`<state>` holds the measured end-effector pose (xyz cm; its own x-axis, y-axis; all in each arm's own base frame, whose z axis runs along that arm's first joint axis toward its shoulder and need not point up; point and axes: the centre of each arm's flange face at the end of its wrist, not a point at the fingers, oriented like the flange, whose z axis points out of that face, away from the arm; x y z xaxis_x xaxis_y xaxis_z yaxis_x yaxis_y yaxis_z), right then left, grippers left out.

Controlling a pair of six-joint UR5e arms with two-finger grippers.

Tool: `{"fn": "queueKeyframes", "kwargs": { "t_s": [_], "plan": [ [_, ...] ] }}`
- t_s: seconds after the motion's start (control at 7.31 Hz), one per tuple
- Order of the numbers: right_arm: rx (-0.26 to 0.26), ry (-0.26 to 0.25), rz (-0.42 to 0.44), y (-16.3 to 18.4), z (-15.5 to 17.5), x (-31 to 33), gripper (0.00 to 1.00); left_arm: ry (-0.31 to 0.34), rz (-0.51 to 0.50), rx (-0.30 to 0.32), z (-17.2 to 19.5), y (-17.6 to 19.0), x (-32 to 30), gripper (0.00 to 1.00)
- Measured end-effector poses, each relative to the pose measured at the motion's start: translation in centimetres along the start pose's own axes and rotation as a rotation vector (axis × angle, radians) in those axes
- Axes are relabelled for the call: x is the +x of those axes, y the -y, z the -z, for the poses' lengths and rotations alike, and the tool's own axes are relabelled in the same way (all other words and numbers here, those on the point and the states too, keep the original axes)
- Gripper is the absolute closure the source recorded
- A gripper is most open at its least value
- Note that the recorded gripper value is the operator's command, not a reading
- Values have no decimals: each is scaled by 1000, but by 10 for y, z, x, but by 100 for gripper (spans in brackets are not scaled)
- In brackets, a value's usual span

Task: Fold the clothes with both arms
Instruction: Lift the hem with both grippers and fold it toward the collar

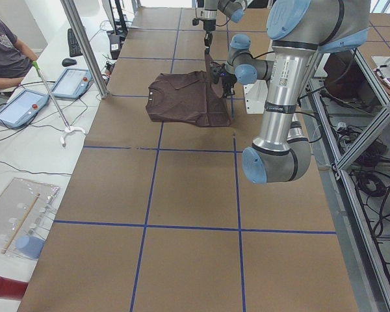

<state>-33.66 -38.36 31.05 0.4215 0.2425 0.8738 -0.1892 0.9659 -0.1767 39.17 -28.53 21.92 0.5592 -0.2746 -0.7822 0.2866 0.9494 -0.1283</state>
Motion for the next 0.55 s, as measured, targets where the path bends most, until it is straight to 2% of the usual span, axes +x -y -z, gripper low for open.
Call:
{"fn": "queueKeyframes", "kwargs": {
  "t_s": [0.27,0.55],
  "plan": [
    [66,-7,-32,67,-20,-27,100,3,0,61,-28,52,27,100],
    [107,-22,-66,116,-32,-45,100,5,-22,116,-38,117,28,100]
  ]
}}
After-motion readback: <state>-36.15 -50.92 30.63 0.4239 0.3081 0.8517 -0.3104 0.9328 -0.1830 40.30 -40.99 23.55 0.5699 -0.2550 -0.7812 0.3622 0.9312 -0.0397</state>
